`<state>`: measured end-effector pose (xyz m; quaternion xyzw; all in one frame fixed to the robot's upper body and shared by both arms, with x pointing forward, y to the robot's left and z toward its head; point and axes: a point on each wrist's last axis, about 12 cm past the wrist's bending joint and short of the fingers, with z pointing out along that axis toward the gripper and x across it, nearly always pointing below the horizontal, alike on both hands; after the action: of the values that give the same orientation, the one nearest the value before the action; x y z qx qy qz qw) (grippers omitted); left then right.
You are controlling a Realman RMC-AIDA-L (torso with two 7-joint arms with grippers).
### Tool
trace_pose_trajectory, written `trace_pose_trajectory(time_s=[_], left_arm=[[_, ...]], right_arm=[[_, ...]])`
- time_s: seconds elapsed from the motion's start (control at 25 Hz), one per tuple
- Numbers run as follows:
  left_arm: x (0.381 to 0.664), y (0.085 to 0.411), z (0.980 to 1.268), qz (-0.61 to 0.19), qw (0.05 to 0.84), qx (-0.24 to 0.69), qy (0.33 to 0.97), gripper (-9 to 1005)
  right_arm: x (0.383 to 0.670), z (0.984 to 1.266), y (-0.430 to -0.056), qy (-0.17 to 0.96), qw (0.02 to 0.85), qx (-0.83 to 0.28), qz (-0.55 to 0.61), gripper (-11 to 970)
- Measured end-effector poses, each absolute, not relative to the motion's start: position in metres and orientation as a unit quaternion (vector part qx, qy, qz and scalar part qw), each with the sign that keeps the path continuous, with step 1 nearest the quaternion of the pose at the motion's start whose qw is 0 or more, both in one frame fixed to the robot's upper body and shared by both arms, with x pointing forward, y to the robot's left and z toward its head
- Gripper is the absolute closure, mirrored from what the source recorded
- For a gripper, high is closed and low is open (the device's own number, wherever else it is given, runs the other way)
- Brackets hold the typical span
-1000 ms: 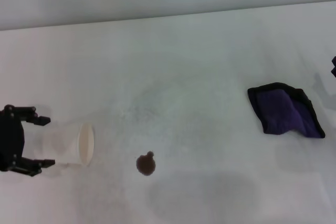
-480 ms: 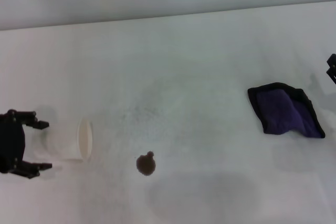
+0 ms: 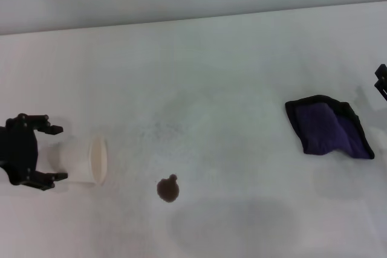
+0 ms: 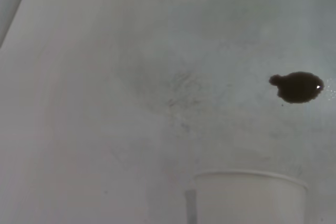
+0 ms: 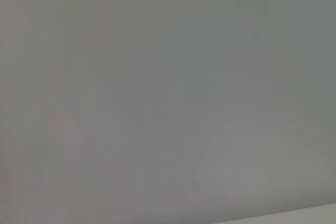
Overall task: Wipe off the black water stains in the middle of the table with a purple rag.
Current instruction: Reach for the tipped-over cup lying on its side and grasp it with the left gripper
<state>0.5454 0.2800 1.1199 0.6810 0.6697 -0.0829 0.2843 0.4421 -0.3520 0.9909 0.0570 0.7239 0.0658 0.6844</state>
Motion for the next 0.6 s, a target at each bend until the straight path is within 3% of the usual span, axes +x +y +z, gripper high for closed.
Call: trace_pose_trajectory(time_s=[0.6], left_arm=[[0.546,0.268,1.091,-0.09,0.299,0.663,0.68,186]], right_arm=[[0.445,0.993,-0.357,0.721,0.688,0.053,0.057,89]])
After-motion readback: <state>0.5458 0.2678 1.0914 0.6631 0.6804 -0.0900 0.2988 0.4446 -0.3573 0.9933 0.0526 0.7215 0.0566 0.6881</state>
